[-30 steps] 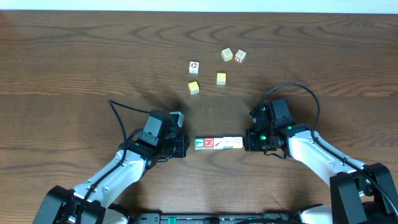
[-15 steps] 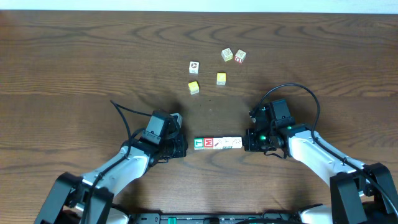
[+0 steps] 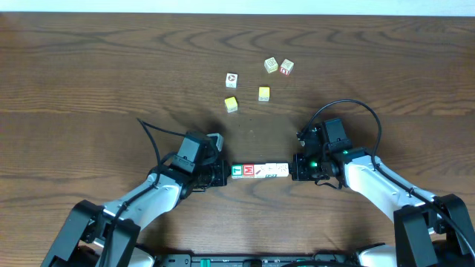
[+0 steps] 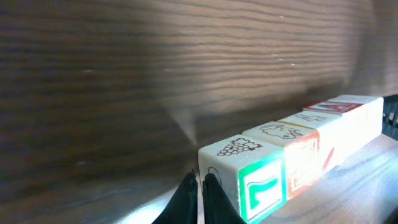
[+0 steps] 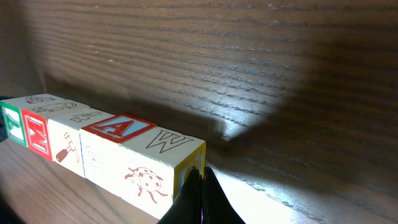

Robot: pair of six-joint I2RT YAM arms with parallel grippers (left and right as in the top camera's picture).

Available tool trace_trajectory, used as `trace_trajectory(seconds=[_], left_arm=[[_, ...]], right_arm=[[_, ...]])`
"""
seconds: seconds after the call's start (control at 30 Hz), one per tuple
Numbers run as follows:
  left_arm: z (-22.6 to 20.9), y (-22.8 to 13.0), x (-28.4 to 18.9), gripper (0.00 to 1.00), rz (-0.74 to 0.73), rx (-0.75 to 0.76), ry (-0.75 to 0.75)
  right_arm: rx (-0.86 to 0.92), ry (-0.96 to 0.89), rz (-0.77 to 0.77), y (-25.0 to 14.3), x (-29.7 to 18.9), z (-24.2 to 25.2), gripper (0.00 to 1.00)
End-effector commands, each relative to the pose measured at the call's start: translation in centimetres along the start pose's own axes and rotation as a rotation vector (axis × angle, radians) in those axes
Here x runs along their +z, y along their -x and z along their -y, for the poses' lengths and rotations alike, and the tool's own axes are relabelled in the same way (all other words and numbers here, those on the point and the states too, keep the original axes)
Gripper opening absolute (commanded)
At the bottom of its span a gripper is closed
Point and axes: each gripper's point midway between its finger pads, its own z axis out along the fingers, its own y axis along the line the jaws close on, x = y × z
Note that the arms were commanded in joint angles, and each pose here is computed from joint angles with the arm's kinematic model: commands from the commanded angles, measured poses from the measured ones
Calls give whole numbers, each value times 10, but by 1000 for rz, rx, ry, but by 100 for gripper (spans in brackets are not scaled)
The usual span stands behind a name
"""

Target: Lift 5 blocks

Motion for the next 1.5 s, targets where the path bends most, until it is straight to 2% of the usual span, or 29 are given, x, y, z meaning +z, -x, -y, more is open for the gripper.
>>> trace_trajectory(seconds=[0.0, 0.9, 1.47], left_arm=[[9, -3, 3, 7, -16, 20, -26], [14, -6, 3, 7, -29, 27, -49], [15, -7, 3, 7, -32, 27, -55]], right_arm=[[-41, 40, -9, 0, 0, -10, 1], [-102, 151, -14, 0, -1, -30, 1], [-136, 148, -19, -3, 2, -37, 1]])
